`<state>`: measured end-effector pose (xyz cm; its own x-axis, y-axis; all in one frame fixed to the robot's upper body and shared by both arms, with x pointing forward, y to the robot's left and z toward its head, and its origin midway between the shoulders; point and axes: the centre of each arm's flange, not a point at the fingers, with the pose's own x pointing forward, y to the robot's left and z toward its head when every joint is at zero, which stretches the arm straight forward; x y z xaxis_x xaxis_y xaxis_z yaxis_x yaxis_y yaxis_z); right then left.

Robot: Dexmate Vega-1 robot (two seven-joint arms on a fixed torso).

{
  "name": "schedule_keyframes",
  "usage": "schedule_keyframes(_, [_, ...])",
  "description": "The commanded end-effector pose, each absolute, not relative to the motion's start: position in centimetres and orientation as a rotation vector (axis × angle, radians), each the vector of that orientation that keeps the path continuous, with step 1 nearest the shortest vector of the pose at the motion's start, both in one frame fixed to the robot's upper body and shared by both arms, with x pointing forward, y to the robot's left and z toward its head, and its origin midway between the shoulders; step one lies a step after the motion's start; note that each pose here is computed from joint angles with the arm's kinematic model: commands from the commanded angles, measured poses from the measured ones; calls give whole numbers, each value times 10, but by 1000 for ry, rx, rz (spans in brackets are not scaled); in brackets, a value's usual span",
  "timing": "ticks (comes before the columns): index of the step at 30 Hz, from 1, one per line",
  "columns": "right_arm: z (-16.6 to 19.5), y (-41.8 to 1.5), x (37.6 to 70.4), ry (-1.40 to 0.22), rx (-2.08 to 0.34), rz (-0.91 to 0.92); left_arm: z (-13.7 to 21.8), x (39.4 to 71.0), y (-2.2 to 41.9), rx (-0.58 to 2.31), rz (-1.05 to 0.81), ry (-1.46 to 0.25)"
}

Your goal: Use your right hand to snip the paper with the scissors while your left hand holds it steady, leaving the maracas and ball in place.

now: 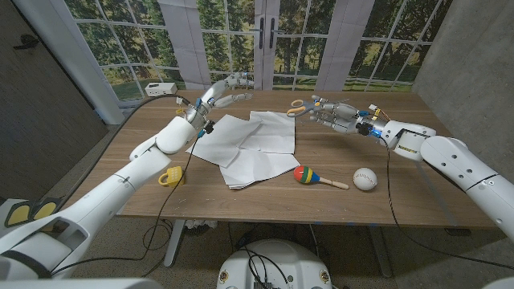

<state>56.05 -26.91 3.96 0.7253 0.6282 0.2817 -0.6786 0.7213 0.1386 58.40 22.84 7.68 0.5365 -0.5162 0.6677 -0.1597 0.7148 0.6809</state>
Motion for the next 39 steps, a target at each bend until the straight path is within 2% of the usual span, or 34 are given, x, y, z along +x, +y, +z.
schedule_keyframes(1, [42, -264, 560, -215, 227, 739, 77, 582, 218, 850, -207, -1019])
schedule_keyframes(39, [48, -260, 559, -220, 185, 761, 76, 579, 197, 886, -304, -1045])
